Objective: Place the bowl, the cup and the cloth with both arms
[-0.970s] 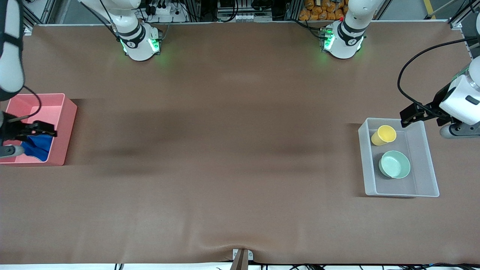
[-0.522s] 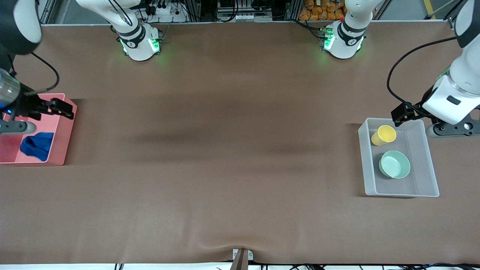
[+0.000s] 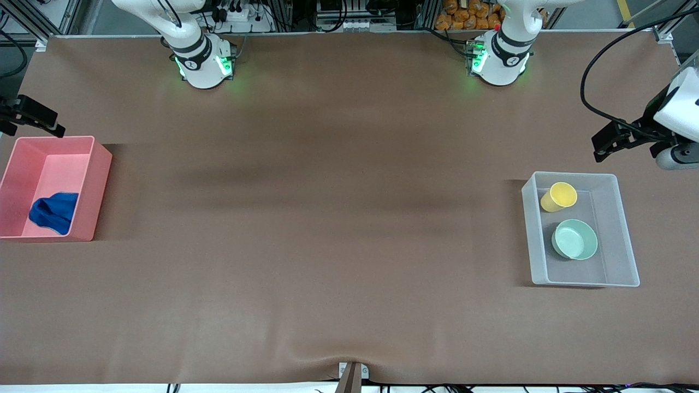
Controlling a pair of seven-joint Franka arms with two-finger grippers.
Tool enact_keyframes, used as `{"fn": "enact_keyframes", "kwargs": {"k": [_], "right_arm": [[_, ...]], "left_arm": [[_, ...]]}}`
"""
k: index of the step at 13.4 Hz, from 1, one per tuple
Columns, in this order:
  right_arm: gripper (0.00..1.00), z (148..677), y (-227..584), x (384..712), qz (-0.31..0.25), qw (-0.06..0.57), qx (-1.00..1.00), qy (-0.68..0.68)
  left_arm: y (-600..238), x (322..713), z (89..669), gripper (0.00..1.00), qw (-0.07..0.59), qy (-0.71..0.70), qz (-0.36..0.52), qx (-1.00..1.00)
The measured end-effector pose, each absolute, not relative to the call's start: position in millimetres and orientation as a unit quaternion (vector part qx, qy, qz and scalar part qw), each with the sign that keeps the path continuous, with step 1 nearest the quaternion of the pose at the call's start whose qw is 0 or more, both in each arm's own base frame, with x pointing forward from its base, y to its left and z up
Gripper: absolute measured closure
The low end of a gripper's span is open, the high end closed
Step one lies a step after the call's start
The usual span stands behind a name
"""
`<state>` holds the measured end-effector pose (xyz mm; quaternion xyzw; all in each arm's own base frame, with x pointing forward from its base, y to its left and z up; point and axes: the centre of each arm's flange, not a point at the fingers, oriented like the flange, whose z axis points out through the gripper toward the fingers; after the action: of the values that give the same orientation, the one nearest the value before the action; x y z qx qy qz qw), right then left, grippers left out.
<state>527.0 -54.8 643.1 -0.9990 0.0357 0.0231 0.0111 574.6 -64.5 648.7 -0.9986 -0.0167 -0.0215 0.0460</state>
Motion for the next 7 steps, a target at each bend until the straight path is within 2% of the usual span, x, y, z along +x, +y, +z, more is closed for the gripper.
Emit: {"fn": "enact_keyframes", "kwargs": {"k": [7], "right_arm": [[0.0,642.2,-50.8,527.7,0.023,0.009,-0.999,0.032]], "left_arm": [[-67.1,543.9,645.9,0.0,0.03,-0.016,-0.008,-0.999]]}}
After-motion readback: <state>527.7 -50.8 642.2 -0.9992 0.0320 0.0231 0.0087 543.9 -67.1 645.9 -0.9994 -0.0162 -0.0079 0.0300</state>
